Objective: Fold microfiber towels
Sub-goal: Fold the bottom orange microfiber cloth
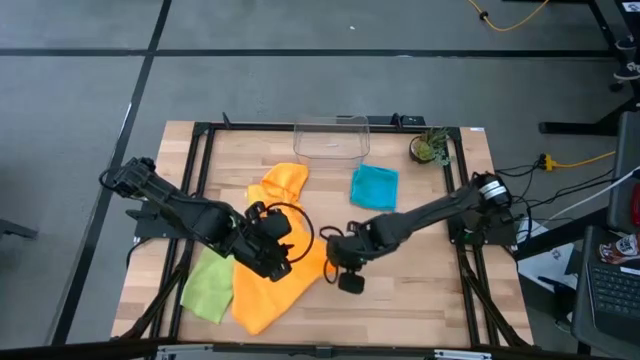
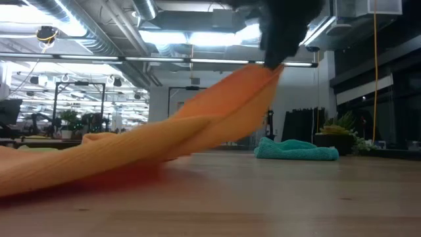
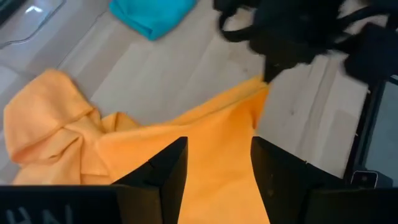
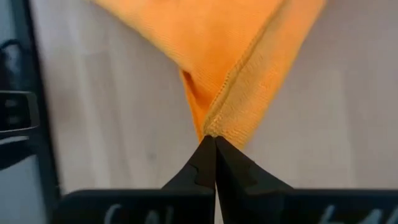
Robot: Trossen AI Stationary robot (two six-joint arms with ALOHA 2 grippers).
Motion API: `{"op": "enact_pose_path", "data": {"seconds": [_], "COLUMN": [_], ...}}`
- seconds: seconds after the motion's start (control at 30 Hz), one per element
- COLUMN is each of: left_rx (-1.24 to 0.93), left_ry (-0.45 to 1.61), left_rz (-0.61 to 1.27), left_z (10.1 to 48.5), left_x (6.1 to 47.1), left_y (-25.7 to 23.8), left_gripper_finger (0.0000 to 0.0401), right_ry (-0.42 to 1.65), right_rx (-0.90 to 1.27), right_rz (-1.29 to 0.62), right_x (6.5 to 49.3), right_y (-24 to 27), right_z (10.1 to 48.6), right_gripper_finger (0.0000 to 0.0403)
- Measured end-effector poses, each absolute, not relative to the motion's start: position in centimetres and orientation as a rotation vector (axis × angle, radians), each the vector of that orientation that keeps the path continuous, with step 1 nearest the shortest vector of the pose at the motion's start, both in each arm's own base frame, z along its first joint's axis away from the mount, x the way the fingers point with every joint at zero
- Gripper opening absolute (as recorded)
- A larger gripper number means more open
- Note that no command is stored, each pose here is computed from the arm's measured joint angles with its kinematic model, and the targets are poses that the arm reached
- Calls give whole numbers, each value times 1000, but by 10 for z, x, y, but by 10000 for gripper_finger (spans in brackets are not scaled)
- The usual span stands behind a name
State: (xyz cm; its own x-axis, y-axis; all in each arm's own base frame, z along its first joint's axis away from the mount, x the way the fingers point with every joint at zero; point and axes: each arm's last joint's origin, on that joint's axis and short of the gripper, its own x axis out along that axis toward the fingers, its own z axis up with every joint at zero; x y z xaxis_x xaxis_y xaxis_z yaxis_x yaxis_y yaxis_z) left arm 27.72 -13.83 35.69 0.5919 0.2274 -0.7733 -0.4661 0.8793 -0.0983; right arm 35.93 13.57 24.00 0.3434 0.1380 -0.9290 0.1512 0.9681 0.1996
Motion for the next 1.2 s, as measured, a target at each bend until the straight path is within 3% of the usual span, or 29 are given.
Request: {"op": "enact_pose_path", "data": {"seconds": [0.3, 0.5, 0.8, 1.2], "left_rx": [-168, -86, -102, 149], "left_ry": [996, 1124, 1233, 1210], "left_rz": [391, 331, 61, -244], "left_z": [316, 283, 228, 211], "left_x": [306, 344, 404, 418], "left_y": [-149, -124, -58, 4], "left_gripper_finger": [169, 169, 169, 169], "right_ry": [1278, 1267, 1234, 1205], "right_rx": [349, 401, 447, 543], "right_rz": [-69, -120, -191, -287], "right_x": [337, 324, 311, 312], "right_y": [175, 198, 217, 216], "right_z": [235, 236, 236, 236], "right_gripper_finger": [0, 0, 0, 0]}}
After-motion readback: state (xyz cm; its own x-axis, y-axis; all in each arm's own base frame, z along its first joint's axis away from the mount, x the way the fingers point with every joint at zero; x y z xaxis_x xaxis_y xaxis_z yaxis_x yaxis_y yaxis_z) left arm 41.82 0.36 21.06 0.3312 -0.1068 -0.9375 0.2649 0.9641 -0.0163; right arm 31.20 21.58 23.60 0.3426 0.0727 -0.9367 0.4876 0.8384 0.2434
